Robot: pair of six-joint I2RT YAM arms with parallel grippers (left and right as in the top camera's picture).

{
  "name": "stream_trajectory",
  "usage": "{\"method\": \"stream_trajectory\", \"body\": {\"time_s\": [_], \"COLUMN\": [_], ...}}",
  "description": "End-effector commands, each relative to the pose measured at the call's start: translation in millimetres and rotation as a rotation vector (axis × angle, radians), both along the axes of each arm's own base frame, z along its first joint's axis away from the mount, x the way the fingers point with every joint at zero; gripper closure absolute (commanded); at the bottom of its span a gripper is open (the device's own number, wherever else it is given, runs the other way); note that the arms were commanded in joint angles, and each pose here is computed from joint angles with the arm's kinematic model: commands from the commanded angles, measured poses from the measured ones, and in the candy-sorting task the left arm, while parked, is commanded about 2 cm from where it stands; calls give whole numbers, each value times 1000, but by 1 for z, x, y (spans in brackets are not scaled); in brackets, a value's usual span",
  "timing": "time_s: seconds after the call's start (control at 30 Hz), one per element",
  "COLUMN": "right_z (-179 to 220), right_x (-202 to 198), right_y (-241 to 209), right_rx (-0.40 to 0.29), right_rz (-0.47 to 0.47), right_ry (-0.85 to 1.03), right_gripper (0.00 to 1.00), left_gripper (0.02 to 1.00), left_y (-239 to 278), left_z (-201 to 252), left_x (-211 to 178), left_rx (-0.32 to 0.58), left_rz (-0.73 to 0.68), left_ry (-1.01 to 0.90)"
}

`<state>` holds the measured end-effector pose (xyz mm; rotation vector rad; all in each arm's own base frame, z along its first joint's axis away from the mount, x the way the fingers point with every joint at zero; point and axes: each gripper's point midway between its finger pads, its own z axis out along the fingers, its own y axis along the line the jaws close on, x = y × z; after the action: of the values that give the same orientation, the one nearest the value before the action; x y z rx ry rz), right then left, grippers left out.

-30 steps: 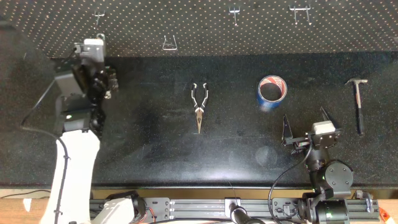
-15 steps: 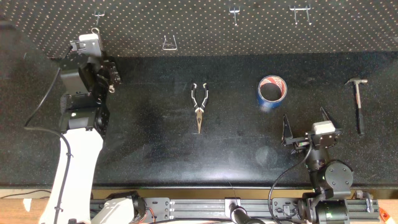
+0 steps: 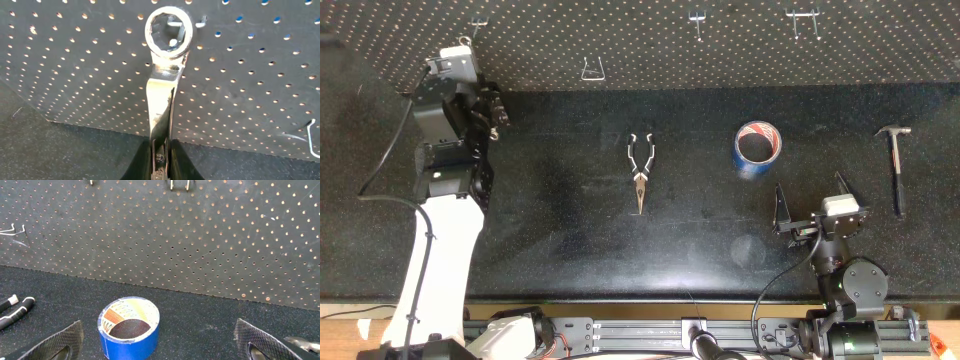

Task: Place Tools Onto Pegboard

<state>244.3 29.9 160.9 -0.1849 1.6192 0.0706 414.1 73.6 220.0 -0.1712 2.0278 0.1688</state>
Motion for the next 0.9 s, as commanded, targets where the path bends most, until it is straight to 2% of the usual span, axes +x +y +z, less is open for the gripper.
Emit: {"method": "stream_trajectory", "body": {"time_s": [0.03, 0.43, 0.47, 0.5, 0.53, 0.57, 0.7, 0.83, 0.9], "right_z": [-1, -1, -1, -1, -1, -1, -1, -1, -1], "right_x": [0, 0, 0, 0, 0, 0, 0, 0, 0], "right_y": [1, 1, 1, 1, 1, 1, 1, 1, 1], "right_rx": [-7, -7, -7, -7, -7, -7, -7, -7, -7], "right_rz": [5, 5, 5, 5, 5, 5, 5, 5, 5], "right_ry": [0, 0, 0, 0, 0, 0, 0, 0, 0], "right_gripper": [20, 20, 20, 20, 20, 20, 20, 20, 20], "left_gripper": [991, 985, 798, 540, 215, 20, 23, 23, 23], "left_y": [5, -5, -5, -4, -4, -4, 1, -15, -22], "left_z": [14, -6, -10, -11, -11, -10, 8, 35, 29], "left_x": [9, 30, 33, 34, 34, 34, 6, -47, -73], "left_rx": [-4, -37, -38, -38, -37, -32, -8, -34, -53], "left_rz": [21, -47, -48, -47, -47, -47, -5, -44, -55], "left_ry": [-39, -37, -34, -34, -36, -35, -10, 18, 86]}}
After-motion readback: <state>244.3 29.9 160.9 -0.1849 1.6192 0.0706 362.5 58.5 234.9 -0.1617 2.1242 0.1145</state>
